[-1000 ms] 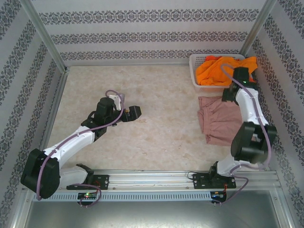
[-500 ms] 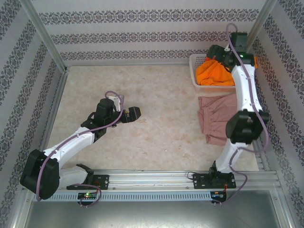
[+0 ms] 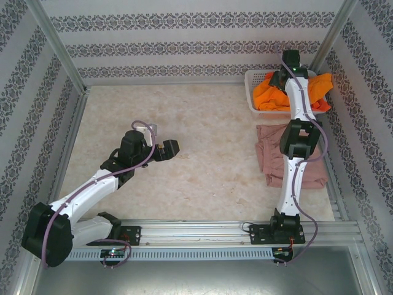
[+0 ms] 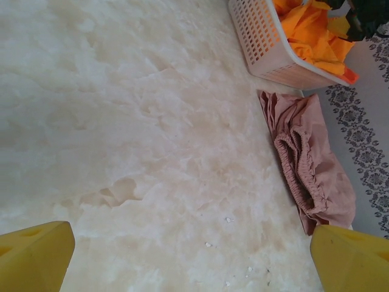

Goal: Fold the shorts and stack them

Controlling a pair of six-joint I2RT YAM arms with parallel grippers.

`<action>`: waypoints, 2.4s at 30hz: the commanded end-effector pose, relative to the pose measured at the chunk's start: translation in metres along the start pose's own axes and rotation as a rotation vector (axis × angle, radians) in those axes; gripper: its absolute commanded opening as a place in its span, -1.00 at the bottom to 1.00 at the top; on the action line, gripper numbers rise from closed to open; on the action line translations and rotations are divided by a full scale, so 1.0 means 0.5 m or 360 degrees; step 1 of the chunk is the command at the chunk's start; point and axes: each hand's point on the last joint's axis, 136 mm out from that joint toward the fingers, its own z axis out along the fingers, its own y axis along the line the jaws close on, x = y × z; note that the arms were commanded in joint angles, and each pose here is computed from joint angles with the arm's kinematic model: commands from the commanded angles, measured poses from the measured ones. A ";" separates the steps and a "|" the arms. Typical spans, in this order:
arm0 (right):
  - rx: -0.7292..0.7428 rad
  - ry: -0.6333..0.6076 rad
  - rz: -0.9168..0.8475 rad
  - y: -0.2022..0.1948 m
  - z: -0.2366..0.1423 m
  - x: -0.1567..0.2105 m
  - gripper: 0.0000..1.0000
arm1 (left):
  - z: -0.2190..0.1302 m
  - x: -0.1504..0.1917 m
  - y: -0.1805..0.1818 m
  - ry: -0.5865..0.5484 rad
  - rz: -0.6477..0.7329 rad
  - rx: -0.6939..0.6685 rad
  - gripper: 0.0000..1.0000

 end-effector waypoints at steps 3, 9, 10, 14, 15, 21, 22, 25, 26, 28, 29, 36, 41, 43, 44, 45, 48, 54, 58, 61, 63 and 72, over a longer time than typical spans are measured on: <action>0.0005 0.0042 0.0070 -0.013 0.015 0.004 -0.14 | -0.012 0.008 0.023 -0.0017 -0.0029 -0.0058 1.00; -0.0099 -0.0125 0.0155 0.011 -0.076 -0.053 -0.82 | -0.011 0.002 0.018 -0.0018 -0.0022 -0.0049 1.00; -0.0120 -0.0158 0.0162 0.018 -0.097 -0.064 -0.89 | -0.011 0.002 0.017 -0.0019 -0.0019 -0.0046 1.00; -0.0212 -0.0301 0.0186 0.040 -0.199 -0.113 -1.00 | -0.010 0.000 0.018 -0.0027 -0.0020 -0.0049 1.00; -0.0242 -0.0336 0.0196 0.047 -0.226 -0.125 -1.00 | -0.010 -0.001 0.017 -0.0028 -0.0019 -0.0049 1.00; -0.0400 -0.0537 0.0258 0.070 -0.376 -0.177 -1.00 | -0.007 0.000 0.016 -0.0017 -0.0023 -0.0043 1.00; -0.0424 -0.0562 0.0266 0.073 -0.399 -0.183 -1.00 | -0.007 -0.001 0.017 -0.0021 -0.0024 -0.0046 1.00; -0.0513 -0.0630 0.0287 0.084 -0.467 -0.196 -1.00 | -0.006 -0.001 0.017 -0.0024 -0.0029 -0.0047 1.00; -0.0541 -0.0659 0.0287 0.090 -0.491 -0.200 -1.00 | -0.005 -0.001 0.019 -0.0023 -0.0032 -0.0047 1.00; -0.0586 -0.0702 0.0285 0.098 -0.529 -0.206 -1.00 | -0.006 -0.001 0.018 -0.0026 -0.0039 -0.0045 1.00; -0.0617 -0.0730 0.0284 0.103 -0.550 -0.210 -1.00 | -0.006 0.000 0.019 -0.0026 -0.0041 -0.0046 1.00; -0.0799 -0.0843 0.0264 0.136 -0.665 -0.223 -1.00 | -0.007 0.003 0.023 -0.0032 -0.0042 -0.0056 1.00; -0.0990 -0.0871 0.0193 0.193 -0.749 -0.205 -1.00 | -0.008 -0.001 0.022 -0.0045 -0.0036 -0.0054 1.00; -0.1077 -0.0891 0.0145 0.228 -0.786 -0.193 -1.00 | -0.009 -0.003 0.022 -0.0050 -0.0031 -0.0057 1.00; -0.1119 -0.0896 0.0129 0.246 -0.799 -0.187 -1.00 | -0.009 -0.004 0.021 -0.0053 -0.0028 -0.0058 1.00; -0.1169 -0.0892 0.0107 0.270 -0.812 -0.180 -1.00 | -0.010 -0.006 0.020 -0.0056 -0.0025 -0.0057 1.00; -0.1264 -0.0882 0.0054 0.333 -0.835 -0.160 -1.00 | -0.012 -0.013 0.015 -0.0071 -0.0018 -0.0050 1.00; -0.1449 -0.0867 -0.0087 0.453 -0.870 -0.105 -1.00 | -0.029 -0.032 0.002 -0.0109 0.0016 -0.0053 1.00; -0.1476 -0.0763 -0.0283 0.502 -0.857 -0.038 -0.86 | -0.046 -0.040 -0.001 -0.0147 0.0041 -0.0065 1.00; -0.1495 -0.0569 -0.0551 0.531 -0.819 0.064 -0.40 | -0.060 -0.043 -0.002 -0.0184 0.0051 -0.0070 1.00; -0.1512 -0.0459 -0.0747 0.536 -0.798 0.150 0.01 | -0.073 -0.045 -0.003 -0.0215 0.0059 -0.0073 1.00; -0.1471 -0.0260 -0.0890 0.407 -0.707 0.397 0.70 | -0.121 -0.072 0.003 -0.0292 0.0179 -0.0207 1.00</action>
